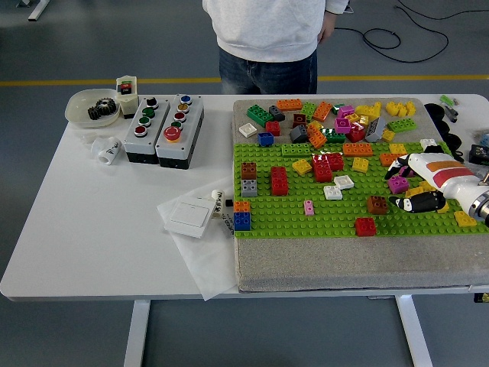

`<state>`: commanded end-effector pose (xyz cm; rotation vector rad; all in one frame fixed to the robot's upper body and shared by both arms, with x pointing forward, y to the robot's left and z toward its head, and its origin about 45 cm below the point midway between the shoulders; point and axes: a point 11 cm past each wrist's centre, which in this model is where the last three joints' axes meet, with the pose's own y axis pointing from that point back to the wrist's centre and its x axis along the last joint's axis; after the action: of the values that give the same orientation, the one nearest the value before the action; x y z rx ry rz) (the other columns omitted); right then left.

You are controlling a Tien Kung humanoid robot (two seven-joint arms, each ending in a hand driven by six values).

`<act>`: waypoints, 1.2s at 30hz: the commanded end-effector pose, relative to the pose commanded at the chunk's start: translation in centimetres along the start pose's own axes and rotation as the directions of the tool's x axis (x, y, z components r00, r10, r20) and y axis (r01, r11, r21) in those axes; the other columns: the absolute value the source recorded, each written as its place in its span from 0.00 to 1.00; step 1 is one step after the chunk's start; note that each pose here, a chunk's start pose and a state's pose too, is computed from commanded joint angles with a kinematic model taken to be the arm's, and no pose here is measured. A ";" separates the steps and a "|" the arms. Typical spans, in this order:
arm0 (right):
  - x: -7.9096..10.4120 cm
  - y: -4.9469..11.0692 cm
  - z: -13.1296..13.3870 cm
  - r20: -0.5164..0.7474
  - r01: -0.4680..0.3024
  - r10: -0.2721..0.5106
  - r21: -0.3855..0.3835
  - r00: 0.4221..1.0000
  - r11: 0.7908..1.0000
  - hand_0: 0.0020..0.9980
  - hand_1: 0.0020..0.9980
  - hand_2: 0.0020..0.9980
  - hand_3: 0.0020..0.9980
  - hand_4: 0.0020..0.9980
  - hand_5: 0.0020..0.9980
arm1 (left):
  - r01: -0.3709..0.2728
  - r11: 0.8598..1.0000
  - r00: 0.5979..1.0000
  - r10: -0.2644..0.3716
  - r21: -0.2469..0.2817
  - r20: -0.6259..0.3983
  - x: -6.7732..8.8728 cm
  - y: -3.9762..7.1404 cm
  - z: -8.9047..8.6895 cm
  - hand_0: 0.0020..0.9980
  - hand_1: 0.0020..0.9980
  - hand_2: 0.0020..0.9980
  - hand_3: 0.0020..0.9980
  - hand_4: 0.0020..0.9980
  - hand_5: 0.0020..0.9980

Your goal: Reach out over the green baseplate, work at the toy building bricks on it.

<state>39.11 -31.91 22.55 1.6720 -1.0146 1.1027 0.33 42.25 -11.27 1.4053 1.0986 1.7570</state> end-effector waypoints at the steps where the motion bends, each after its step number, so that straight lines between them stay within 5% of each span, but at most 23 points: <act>1: -0.3 -0.1 -0.2 0.003 0.008 -0.008 -0.001 1.000 1.000 0.57 0.52 0.58 0.53 0.72 0.13 | 0.000 1.000 1.000 0.000 -0.001 -0.001 0.0 0.0 0.0 0.78 0.81 0.86 0.77 0.79 0.70; 15: -2.5 -0.7 -1.7 0.043 0.066 -0.067 0.008 0.997 0.998 0.59 0.54 0.62 0.56 0.75 0.16 | -0.001 1.000 1.000 0.001 -0.007 0.003 0.1 0.0 0.2 0.78 0.81 0.86 0.77 0.79 0.70; 36: -3.5 -1.2 -1.0 0.100 0.041 -0.036 -0.054 0.994 0.998 0.59 0.56 0.64 0.58 0.78 0.19 | -0.003 1.000 1.000 0.003 -0.014 0.006 0.2 0.0 0.5 0.78 0.81 0.86 0.77 0.79 0.70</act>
<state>39.05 -30.06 19.19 1.7082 -1.0615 0.9658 0.77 42.51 -11.16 1.4037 1.0799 1.7584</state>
